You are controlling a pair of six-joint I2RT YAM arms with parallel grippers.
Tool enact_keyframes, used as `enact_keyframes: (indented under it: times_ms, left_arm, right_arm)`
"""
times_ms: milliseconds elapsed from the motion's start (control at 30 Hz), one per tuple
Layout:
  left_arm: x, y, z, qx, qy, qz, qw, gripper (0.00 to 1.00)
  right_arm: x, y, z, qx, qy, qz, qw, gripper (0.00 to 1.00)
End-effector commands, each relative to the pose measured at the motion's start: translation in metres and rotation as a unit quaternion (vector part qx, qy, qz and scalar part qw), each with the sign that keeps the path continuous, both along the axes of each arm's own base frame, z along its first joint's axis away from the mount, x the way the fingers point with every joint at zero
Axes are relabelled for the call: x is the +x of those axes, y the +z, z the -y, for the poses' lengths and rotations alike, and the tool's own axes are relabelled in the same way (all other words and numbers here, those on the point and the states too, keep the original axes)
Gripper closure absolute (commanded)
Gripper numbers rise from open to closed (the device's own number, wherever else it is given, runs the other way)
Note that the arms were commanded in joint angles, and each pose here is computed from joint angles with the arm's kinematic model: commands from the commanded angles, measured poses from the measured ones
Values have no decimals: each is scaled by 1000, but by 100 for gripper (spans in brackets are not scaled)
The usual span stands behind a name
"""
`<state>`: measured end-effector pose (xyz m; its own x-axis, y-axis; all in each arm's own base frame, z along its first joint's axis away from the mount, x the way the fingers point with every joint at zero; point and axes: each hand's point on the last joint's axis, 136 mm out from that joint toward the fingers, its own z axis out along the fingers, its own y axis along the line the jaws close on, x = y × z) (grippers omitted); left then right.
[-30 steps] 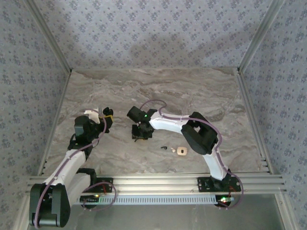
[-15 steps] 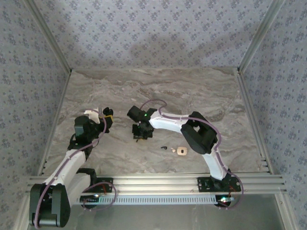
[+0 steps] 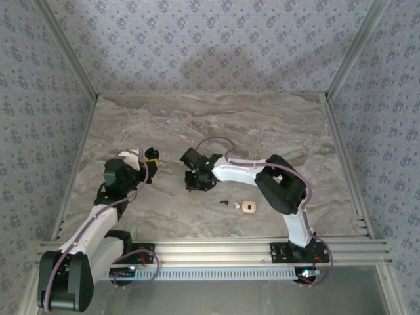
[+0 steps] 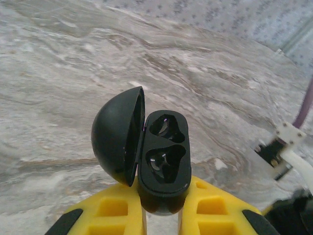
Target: Insert wireless bluetooth earbuds into charging case
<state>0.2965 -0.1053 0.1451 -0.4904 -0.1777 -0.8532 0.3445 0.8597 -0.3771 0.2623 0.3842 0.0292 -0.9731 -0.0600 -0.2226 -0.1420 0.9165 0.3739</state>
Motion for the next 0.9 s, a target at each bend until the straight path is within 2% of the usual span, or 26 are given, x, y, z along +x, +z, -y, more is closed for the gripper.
enact_keyframes:
  times_ms: [0, 233, 467, 867]
  left_arm:
    - [-5, 11, 18, 15, -43, 31, 998, 87]
    - [-13, 12, 50, 44, -101, 54, 992, 88]
    - [-17, 6, 87, 47, -192, 53, 979, 88]
    - [-41, 3, 141, 41, -352, 97, 930, 88]
  right_arm:
    - [19, 19, 16, 0, -4, 70, 998, 80]
    - [25, 33, 51, 21, -8, 130, 991, 80]
    - [30, 61, 78, 32, 38, 215, 975, 80]
    - [18, 121, 105, 66, 119, 325, 936, 79]
